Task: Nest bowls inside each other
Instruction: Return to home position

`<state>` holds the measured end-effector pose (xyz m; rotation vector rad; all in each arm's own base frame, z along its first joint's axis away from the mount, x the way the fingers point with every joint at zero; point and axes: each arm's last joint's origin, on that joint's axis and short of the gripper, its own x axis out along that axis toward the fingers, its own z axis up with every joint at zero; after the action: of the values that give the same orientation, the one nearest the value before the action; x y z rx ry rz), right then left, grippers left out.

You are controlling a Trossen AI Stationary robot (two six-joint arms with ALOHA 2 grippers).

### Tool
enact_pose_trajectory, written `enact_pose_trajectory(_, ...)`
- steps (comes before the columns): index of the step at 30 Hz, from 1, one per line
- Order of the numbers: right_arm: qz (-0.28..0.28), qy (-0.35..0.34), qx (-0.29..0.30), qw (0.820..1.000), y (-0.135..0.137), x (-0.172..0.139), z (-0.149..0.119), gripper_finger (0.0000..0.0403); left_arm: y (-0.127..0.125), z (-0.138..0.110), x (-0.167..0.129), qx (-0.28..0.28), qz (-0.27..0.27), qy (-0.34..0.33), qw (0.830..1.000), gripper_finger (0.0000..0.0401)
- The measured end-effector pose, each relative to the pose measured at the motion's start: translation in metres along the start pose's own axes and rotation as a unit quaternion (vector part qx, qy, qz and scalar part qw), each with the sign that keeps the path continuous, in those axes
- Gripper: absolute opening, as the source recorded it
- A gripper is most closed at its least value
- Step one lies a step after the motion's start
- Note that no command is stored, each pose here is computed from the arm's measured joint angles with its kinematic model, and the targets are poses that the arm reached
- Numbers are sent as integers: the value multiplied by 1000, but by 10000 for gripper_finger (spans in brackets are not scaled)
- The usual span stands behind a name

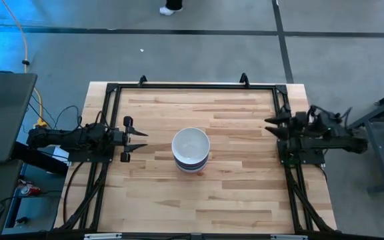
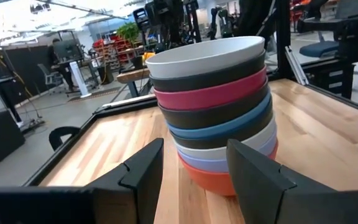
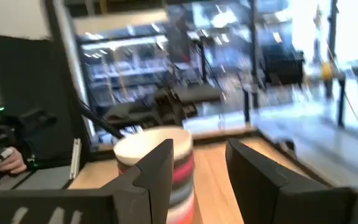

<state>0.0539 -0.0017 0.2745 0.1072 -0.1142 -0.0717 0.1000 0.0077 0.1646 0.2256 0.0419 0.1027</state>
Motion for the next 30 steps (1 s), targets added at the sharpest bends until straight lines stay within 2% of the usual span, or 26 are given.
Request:
enact_pose_trajectory(5, 18, -22, -47, 999, -1, 18, -32, 140, 0, 0, 0, 6, 0, 0, 1000, 163)
enact_pose_trajectory(13, 25, -66, -58, 996, -3, 31, -76, 140, 0, 0, 0, 6, 0, 0, 1000, 163)
enact_pose_trajectory(19, 27, -80, -45, 995, -4, 32, -86, 140, 0, 0, 0, 5, 0, 0, 1000, 163)
enact_pose_trajectory(25, 45, -57, -32, 997, -3, 33, -90, 140, 0, 0, 0, 5, 0, 0, 1000, 163)
enact_pose_trajectory(30, 55, -8, -15, 998, -3, 33, -99, 140, 0, 0, 0, 5, 0, -1, 1000, 163)
